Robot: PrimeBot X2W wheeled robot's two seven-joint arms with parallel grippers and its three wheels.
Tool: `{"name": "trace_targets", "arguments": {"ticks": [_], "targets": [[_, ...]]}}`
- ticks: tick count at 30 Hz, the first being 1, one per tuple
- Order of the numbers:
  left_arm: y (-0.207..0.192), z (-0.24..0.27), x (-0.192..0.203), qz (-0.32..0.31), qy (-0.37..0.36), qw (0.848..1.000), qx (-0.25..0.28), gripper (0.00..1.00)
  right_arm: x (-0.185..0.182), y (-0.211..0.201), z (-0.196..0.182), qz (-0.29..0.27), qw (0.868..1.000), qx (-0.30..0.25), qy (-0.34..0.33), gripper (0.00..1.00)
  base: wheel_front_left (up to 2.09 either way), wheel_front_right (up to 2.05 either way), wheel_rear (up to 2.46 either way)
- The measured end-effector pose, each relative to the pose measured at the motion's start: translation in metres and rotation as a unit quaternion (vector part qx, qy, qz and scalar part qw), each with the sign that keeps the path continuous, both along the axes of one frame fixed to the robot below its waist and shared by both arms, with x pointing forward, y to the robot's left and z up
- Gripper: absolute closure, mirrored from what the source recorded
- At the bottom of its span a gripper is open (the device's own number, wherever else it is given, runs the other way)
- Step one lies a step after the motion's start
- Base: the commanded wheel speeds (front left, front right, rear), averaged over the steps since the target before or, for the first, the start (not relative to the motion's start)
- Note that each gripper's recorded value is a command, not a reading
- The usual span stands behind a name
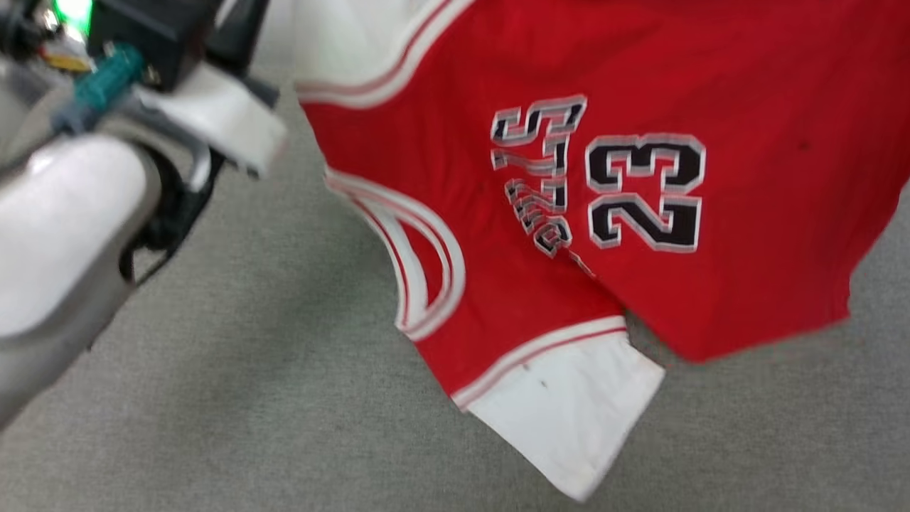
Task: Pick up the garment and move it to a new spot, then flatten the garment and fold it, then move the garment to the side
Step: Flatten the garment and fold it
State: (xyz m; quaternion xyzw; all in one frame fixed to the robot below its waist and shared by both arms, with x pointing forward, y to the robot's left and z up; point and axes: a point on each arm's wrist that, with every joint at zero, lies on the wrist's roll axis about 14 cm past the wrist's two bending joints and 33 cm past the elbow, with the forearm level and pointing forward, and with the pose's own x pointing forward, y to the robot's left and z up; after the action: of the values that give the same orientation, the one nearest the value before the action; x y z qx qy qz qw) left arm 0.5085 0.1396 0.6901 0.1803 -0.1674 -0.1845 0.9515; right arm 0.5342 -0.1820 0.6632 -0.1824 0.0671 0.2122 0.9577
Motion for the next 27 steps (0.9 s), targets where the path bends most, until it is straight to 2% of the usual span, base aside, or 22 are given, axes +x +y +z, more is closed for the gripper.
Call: {"name": "trace_targets", "arguments": {"ticks": [7,14,23,27], "targets": [[-0.010,0.055,0.061,-0.001,-0.072,0.997,0.024,1.00,0.054,-0.004,0.046,-0.030,0.995,0.007,-0.094,1.00,0.00,0.00,0.00],[-0.013,0.099,0.114,0.007,-0.133,0.991,0.022,1.00,0.107,-0.003,0.085,-0.054,0.981,0.006,-0.186,1.00,0.00,0.00,0.00],[-0.016,0.144,0.156,0.017,-0.190,0.981,0.025,1.00,0.154,-0.004,0.110,-0.078,0.966,0.002,-0.245,1.00,0.00,0.00,0.00],[-0.006,0.137,0.176,0.027,-0.185,0.982,0.015,1.00,0.176,0.001,0.100,-0.079,0.967,0.000,-0.243,1.00,0.00,0.00,0.00]]}}
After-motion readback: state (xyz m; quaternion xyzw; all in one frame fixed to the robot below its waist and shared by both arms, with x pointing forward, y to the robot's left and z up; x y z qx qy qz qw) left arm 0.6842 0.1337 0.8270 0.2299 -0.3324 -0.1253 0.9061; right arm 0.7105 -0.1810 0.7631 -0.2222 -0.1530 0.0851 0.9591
